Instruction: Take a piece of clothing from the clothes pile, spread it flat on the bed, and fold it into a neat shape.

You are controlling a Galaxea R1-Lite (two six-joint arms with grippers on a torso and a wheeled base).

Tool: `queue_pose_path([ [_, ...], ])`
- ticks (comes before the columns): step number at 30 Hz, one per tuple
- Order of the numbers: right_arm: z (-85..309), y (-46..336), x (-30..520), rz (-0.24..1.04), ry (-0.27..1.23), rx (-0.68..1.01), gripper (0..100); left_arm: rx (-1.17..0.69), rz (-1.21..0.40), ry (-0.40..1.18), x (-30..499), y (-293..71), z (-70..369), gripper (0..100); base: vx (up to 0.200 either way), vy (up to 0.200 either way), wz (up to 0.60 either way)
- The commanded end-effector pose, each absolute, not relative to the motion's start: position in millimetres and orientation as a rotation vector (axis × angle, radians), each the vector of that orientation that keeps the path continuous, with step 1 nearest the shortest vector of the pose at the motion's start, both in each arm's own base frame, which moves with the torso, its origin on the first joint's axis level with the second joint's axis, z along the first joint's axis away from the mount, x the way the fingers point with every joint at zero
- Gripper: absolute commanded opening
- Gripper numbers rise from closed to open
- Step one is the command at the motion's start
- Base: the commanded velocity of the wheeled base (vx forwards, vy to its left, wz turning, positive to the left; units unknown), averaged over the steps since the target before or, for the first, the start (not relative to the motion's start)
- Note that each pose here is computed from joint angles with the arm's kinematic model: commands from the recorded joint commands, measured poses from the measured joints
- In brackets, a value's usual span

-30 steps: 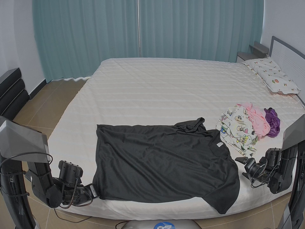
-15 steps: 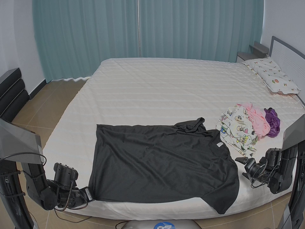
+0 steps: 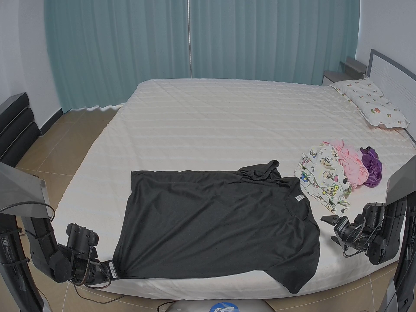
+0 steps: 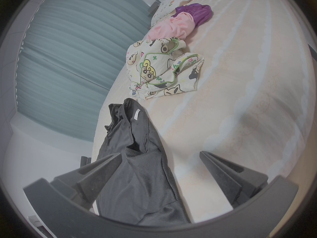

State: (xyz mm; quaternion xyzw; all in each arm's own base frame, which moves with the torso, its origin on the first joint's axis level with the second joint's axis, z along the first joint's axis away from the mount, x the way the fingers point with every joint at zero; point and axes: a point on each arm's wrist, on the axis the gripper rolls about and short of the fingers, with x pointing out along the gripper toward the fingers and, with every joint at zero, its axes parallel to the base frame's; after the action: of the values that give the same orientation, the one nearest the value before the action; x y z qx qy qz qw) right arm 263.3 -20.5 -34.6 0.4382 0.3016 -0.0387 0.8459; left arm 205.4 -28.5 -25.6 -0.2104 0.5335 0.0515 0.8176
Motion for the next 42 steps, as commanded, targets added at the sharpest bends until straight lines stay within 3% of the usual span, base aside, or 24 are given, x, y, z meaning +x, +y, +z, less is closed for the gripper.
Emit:
queue_pose_path([
  [1, -35, -7, 256, -0.048, 0.672, 0.87, 100, -0.45, 0.114, 1.136, 206, -27, -26, 0, 0.0, 0.0, 0.0],
  [10, -57, 19, 255, -0.053, 0.742, 0.707, 100, -0.464, 0.114, 1.123, 209, -24, -25, 0, 0.0, 0.0, 0.0],
  [25, -61, 29, 272, -0.002, 0.702, 0.693, 100, -0.47, 0.115, 1.119, 211, -24, -26, 0, 0.0, 0.0, 0.0],
  [26, -60, 30, 271, -0.003, 0.701, 0.692, 0, -0.47, 0.115, 1.12, 211, -24, -26, 0, 0.0, 0.0, 0.0],
  [42, -53, 14, 223, -0.038, 0.838, 0.534, 0, -0.475, 0.125, 1.119, 212, -21, -27, 0, 0.0, 0.0, 0.0],
])
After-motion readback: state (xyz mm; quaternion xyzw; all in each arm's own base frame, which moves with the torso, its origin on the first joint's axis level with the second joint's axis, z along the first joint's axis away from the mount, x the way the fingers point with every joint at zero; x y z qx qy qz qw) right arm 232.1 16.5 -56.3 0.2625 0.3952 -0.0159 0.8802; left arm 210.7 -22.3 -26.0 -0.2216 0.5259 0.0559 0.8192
